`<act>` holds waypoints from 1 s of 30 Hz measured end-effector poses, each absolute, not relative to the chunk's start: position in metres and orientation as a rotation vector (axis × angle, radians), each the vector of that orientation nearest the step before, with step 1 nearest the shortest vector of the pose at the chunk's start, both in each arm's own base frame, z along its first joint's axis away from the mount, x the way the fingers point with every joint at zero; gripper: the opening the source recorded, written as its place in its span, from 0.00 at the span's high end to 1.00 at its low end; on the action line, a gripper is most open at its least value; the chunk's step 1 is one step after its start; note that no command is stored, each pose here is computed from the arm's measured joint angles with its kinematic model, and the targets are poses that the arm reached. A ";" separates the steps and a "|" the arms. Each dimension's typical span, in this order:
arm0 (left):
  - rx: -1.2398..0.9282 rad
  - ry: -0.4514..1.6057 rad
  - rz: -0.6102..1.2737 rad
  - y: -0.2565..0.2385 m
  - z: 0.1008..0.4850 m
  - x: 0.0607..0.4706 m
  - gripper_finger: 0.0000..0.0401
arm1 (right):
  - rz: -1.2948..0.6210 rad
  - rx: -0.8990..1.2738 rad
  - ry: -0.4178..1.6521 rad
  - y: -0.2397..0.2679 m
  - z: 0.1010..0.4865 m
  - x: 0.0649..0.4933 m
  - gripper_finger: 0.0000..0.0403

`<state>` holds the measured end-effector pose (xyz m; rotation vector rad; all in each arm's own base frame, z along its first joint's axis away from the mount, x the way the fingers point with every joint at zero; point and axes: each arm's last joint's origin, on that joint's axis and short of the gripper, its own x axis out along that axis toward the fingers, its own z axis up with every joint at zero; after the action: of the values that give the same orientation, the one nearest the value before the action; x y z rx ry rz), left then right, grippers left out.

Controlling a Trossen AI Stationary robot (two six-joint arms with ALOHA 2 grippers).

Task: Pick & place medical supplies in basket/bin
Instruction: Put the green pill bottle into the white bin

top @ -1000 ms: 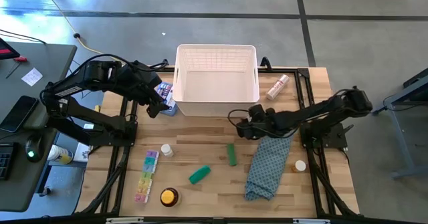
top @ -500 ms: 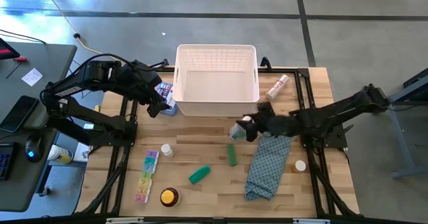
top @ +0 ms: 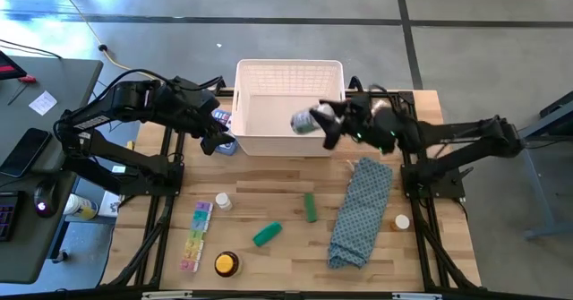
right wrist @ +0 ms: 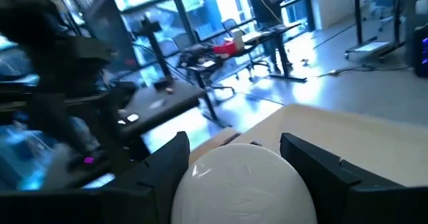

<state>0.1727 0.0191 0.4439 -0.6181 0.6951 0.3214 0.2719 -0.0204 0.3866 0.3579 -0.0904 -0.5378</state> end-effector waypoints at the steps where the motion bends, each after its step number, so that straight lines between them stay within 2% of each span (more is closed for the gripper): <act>1: -0.618 0.695 0.321 0.019 0.444 0.173 0.32 | -0.546 0.337 -0.070 -0.029 0.389 0.277 0.48; 13: -0.616 0.665 0.406 0.021 0.444 0.173 0.32 | -0.504 0.173 0.268 -0.132 0.392 0.327 0.47; 19: -0.638 0.598 0.535 0.025 0.445 0.173 0.32 | -0.549 0.144 0.376 -0.169 0.365 0.341 0.48; 25: -0.643 0.478 0.550 0.027 0.453 0.179 0.32 | -0.449 0.282 0.471 -0.197 0.325 0.353 0.43; 30: -0.619 0.425 0.524 0.027 0.458 0.182 0.32 | -0.600 0.307 0.499 -0.208 0.314 0.352 0.48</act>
<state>0.1819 0.0274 0.4584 -0.6187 0.4246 0.5240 0.3525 -0.2079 0.3137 0.3068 0.4986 -0.5998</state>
